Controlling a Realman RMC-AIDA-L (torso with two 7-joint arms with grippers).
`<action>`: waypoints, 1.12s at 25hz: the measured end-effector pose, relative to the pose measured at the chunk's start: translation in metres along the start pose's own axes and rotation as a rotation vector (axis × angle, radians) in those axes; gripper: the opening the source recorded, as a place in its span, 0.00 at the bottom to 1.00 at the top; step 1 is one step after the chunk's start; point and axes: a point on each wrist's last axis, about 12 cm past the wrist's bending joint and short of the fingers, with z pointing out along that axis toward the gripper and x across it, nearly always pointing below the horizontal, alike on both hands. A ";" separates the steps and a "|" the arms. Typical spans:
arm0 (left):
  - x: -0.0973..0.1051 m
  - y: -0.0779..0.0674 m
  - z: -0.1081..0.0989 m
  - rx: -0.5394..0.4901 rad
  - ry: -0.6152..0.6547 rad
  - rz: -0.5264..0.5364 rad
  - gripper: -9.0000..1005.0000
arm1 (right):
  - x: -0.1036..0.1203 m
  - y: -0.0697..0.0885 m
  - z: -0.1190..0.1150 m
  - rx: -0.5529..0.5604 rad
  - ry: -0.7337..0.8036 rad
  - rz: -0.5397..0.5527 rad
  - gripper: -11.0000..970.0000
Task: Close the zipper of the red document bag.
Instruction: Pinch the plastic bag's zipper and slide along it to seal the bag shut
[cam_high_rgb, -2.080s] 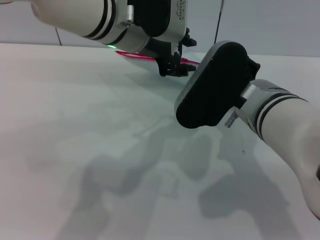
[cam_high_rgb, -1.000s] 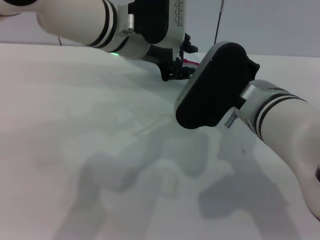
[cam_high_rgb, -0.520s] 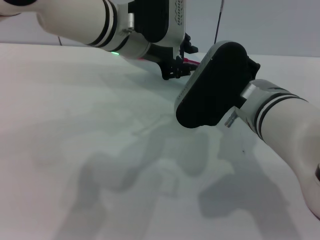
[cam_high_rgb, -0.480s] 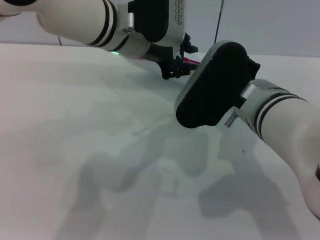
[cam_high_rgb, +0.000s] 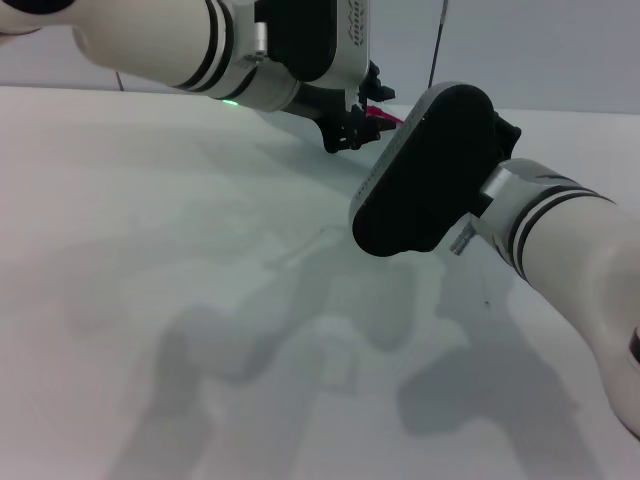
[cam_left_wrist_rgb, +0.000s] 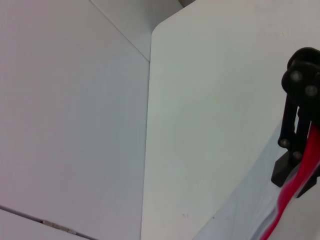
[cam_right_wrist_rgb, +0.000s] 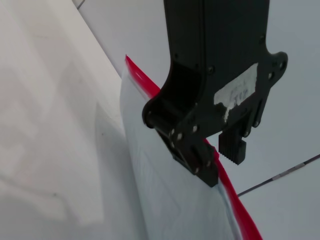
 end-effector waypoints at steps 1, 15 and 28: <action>0.000 0.000 0.000 0.000 0.000 0.000 0.34 | 0.000 0.000 0.000 0.000 0.000 0.000 0.06; 0.002 -0.001 0.002 -0.003 0.003 -0.005 0.19 | -0.001 0.000 0.000 0.001 -0.001 -0.003 0.06; 0.007 -0.006 0.004 0.005 0.014 0.001 0.10 | 0.002 0.000 0.003 0.002 0.010 -0.005 0.06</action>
